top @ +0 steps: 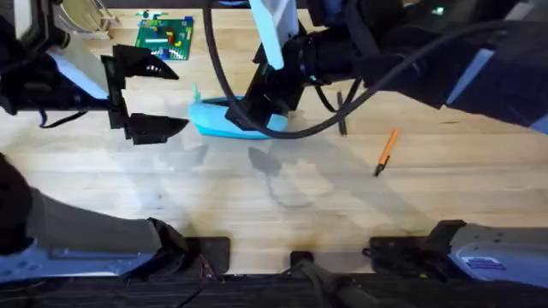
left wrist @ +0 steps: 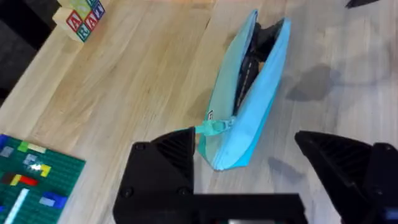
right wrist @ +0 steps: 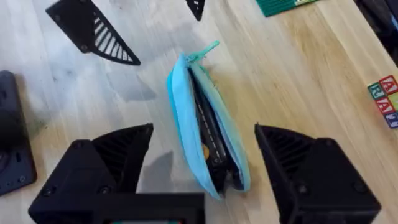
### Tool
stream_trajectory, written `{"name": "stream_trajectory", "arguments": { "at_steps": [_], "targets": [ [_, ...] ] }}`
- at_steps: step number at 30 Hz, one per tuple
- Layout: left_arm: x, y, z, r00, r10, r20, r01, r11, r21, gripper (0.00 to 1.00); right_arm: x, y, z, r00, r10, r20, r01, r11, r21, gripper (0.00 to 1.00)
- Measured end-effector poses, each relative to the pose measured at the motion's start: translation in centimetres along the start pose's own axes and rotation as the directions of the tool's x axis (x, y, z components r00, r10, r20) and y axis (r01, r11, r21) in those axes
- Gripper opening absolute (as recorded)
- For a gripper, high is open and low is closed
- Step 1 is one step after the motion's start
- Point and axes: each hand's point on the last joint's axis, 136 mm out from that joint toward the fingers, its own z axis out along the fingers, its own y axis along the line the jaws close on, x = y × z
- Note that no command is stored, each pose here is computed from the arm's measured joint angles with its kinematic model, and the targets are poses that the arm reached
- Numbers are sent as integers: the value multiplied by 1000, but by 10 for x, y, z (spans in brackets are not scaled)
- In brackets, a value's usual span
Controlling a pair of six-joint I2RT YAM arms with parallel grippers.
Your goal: Unzip the bag, pick up the pens from the table one at a time and place them inside, then zip the bag closed.
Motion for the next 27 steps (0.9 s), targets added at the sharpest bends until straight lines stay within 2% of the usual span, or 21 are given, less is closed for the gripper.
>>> {"name": "stream_trajectory", "arguments": {
  "at_steps": [4, 8, 20, 21, 24, 25, 27],
  "targets": [
    [-13, -7, -8, 998, 36, -42, -36, 999, -19, 996, 4, 0, -5, 1000, 7, -16, -7, 1000, -1, 997],
    [-25, -12, -16, 997, 23, -77, -28, 998, -52, 996, 9, -4, -10, 999, 20, -31, -20, 1000, 7, 967],
    [-67, -44, -41, 983, -78, -168, 45, 981, -188, 996, 36, -19, -21, 989, 86, -121, -83, 996, 31, 661],
    [-72, -47, -42, 982, -87, -168, 52, 978, -200, 996, 39, -18, -22, 988, 86, -132, -83, 996, 28, 594],
    [-83, -61, -45, 980, -105, -167, 67, 973, -221, 996, 46, -16, -23, 984, 73, -160, -71, 997, 18, 178],
    [-86, -66, -46, 980, -108, -167, 69, 972, -226, 996, 48, -15, -23, 983, 72, -168, -71, 997, 16, 70],
    [-92, -74, -47, 980, -107, -168, 65, 970, -236, 995, 49, -15, -23, 983, 62, -173, -61, 998, 13, 33]
  ]
}}
